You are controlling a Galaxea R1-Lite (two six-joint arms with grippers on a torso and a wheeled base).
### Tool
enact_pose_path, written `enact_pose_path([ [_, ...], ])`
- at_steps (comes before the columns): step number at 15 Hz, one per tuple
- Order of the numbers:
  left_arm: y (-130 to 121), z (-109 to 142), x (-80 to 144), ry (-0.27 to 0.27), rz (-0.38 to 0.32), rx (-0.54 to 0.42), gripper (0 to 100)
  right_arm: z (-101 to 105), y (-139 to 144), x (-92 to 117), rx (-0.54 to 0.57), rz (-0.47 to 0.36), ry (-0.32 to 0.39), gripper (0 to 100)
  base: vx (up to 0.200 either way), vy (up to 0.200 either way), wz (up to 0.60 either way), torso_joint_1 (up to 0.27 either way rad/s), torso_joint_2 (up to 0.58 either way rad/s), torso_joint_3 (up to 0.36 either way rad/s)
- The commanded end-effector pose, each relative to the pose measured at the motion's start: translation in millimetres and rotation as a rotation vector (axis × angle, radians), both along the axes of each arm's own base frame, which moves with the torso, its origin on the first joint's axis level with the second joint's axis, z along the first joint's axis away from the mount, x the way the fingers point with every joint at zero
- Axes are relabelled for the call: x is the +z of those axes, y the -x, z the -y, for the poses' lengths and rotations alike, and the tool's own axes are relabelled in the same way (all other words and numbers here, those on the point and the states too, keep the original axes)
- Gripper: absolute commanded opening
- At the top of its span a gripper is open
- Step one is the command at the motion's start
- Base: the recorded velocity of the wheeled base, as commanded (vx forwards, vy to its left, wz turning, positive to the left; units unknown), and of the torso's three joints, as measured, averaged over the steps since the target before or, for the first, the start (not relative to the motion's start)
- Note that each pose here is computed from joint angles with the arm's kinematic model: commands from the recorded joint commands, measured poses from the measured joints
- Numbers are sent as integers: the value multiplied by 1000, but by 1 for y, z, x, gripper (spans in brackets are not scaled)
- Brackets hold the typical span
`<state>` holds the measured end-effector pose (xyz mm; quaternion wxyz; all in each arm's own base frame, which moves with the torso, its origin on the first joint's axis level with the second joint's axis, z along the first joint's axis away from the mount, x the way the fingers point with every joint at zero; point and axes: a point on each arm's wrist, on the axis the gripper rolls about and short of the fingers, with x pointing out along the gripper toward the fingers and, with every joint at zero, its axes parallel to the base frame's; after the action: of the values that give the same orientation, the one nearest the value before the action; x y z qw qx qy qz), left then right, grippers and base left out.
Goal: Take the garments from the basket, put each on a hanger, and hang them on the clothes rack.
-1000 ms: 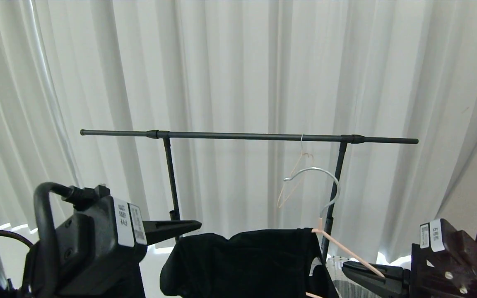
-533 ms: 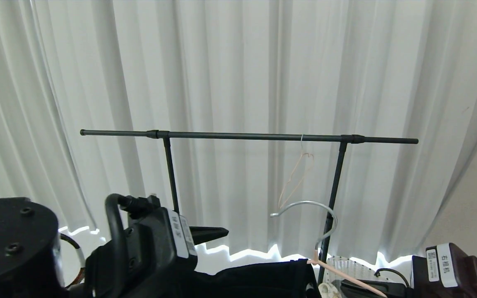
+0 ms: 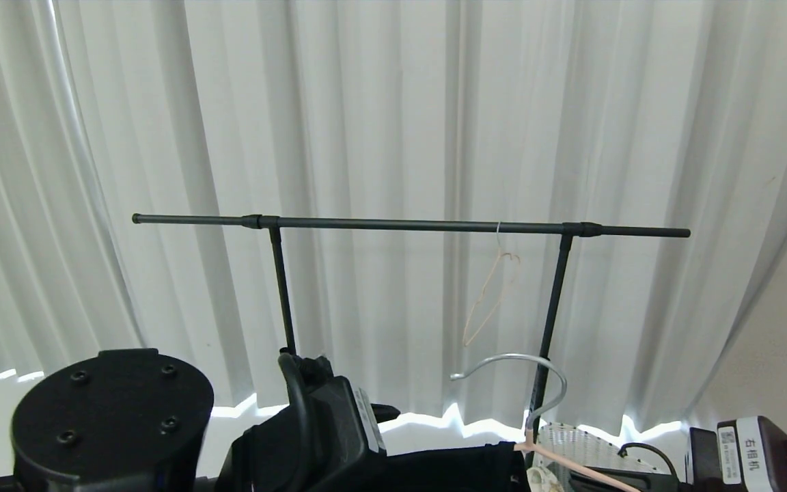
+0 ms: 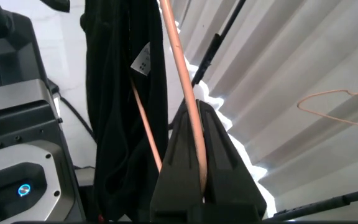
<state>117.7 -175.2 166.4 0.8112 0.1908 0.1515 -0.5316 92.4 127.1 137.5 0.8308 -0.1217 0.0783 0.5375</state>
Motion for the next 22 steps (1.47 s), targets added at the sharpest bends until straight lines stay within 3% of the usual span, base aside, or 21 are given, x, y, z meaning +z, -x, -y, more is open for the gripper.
enact_pose_path([
  [1, -1, 2, -5, -15, -15, -9, 100, 2, 2, 1, 1, 6, -8, 0, 0, 0, 0, 0, 0, 0],
  [9, -4, 7, -8, -26, -26, -13, 100, 2, 3, 3, 53, 64, 7, 0, 0, 0, 0, 0, 0, 0],
  [10, -4, 7, -8, -26, -26, -13, 0, 2, 3, 3, 53, 65, 5, 0, 0, 0, 0, 0, 0, 0],
  [19, -5, 8, -9, -31, -32, -10, 0, 3, 4, 5, 61, 91, 5, 0, 0, 0, 0, 0, 0, 0],
  [20, -5, 8, -9, -31, -32, -9, 0, 3, 4, 5, 57, 92, 5, 100, 0, 0, 0, 0, 0, 0],
  [22, -6, 8, -9, -31, -33, -5, 0, 4, 4, 5, 56, 91, 6, 100, 0, 0, 0, 0, 0, 0],
])
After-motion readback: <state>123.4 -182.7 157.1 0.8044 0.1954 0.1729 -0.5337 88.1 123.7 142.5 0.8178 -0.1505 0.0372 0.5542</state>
